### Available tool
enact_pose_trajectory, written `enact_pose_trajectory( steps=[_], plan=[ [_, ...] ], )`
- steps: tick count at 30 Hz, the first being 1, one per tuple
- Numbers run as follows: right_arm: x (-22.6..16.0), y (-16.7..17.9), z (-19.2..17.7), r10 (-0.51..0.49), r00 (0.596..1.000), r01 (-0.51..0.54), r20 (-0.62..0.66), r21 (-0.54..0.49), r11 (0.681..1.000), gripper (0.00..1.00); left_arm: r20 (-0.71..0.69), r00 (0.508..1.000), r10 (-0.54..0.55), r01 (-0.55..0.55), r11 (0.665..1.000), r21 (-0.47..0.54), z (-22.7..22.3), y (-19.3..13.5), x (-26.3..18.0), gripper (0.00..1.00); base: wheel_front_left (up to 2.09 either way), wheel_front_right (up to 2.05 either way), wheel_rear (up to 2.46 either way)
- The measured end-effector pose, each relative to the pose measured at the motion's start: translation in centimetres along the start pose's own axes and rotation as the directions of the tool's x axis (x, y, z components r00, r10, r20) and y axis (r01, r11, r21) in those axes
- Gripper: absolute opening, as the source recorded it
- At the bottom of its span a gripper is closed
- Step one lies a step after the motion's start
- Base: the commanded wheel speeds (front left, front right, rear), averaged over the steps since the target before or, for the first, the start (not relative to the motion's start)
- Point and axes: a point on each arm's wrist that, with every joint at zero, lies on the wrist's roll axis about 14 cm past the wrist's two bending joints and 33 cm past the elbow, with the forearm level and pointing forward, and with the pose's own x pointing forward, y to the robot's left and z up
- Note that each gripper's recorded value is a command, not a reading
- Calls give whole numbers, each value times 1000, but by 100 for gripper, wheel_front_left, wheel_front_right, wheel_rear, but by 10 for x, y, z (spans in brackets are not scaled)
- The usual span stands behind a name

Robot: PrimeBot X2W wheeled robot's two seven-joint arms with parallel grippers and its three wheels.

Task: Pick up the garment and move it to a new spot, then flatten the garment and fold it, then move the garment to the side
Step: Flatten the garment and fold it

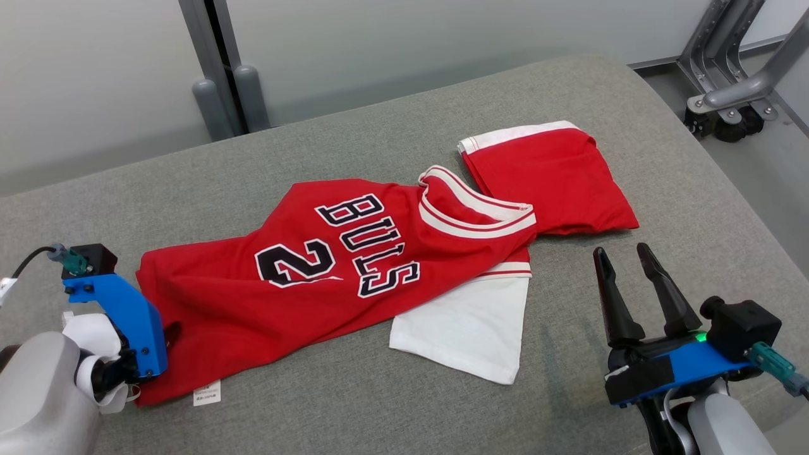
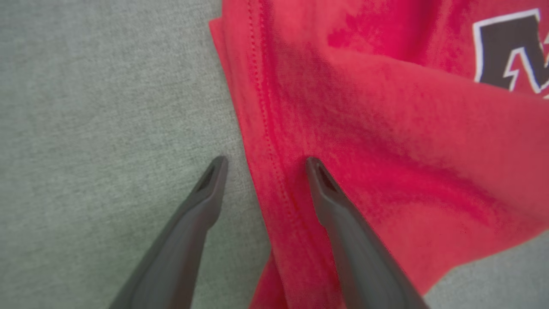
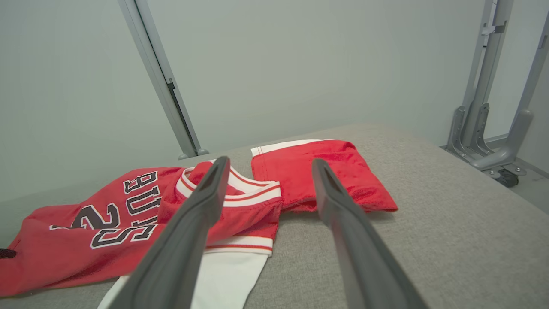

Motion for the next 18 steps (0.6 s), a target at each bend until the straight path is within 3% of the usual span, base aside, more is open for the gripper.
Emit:
enact_pose_trajectory(
  steps=[3,4,5,6,12,18],
  plan=[
    [0,-3,-2,-9,1000,9,-7,-3,1000,100,-56,998,1,-1,1000,9,-2,0,3,100,0,0,0],
    [1,-3,-2,-10,1000,9,-8,-3,1000,100,-71,997,-9,9,1000,5,-3,-3,4,38,0,0,0],
    [1,-3,-2,-10,1000,10,-9,-3,1000,100,-73,997,-21,21,1000,-5,-2,-5,5,11,0,0,0],
    [2,-3,-3,-10,1000,10,-10,-3,1000,100,-68,997,-28,27,1000,-10,0,-6,5,0,0,0,0],
    [7,-1,-8,-5,1000,5,-24,-6,1000,100,54,997,-58,61,997,-56,35,-5,5,0,0,0,0],
    [15,-2,-16,-3,999,2,-48,-17,1000,100,250,968,18,13,992,-122,96,29,-3,0,0,0,0]
  ],
)
